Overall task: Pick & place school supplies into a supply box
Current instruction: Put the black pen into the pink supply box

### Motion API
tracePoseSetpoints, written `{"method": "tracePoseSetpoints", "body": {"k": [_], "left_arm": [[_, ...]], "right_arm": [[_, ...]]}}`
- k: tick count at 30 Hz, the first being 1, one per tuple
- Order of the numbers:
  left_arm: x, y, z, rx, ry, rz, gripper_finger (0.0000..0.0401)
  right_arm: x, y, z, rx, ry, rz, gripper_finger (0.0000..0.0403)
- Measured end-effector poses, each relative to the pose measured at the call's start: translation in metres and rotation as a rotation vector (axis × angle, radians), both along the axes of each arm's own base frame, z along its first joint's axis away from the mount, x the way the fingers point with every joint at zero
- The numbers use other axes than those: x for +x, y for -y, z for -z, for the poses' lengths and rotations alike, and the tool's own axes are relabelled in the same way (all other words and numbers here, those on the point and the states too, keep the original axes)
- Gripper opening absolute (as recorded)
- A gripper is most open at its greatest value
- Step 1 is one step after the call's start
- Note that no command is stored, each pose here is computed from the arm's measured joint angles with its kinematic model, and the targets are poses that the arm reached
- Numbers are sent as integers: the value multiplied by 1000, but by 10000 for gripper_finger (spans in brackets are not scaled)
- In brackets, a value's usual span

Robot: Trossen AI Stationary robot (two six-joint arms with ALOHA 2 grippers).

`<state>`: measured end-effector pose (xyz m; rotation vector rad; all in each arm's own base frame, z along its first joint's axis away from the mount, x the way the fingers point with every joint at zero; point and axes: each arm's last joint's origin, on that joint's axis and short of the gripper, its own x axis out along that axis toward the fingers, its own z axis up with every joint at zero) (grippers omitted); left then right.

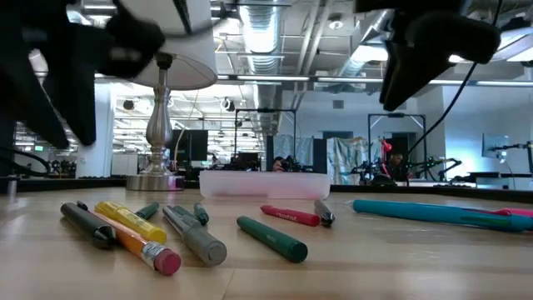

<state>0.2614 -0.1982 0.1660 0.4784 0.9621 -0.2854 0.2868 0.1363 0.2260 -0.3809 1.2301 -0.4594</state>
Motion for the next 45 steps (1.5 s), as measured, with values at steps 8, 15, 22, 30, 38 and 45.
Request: {"method": "tracePoseSetpoints", "body": {"k": [8, 15, 22, 30, 38, 45], "left_arm": [[13, -12, 21, 3, -84, -2, 56], [16, -16, 21, -44, -118, 29, 56], [18, -14, 20, -91, -120, 60, 56], [19, -15, 21, -92, -120, 58, 56], [22, -17, 21, -142, -130, 66, 56], [20, -19, 27, -166, -123, 54, 56]], "right_arm": [[-27, -11, -4, -4, 91, 16, 118], [-55, -18, -7, 10, 197, 30, 118], [-84, -25, 0, 6, 315, 42, 118], [-106, -31, 18, 14, 375, 77, 118], [-118, -37, 24, 22, 446, 80, 118], [-123, -46, 23, 33, 523, 35, 118]]}}
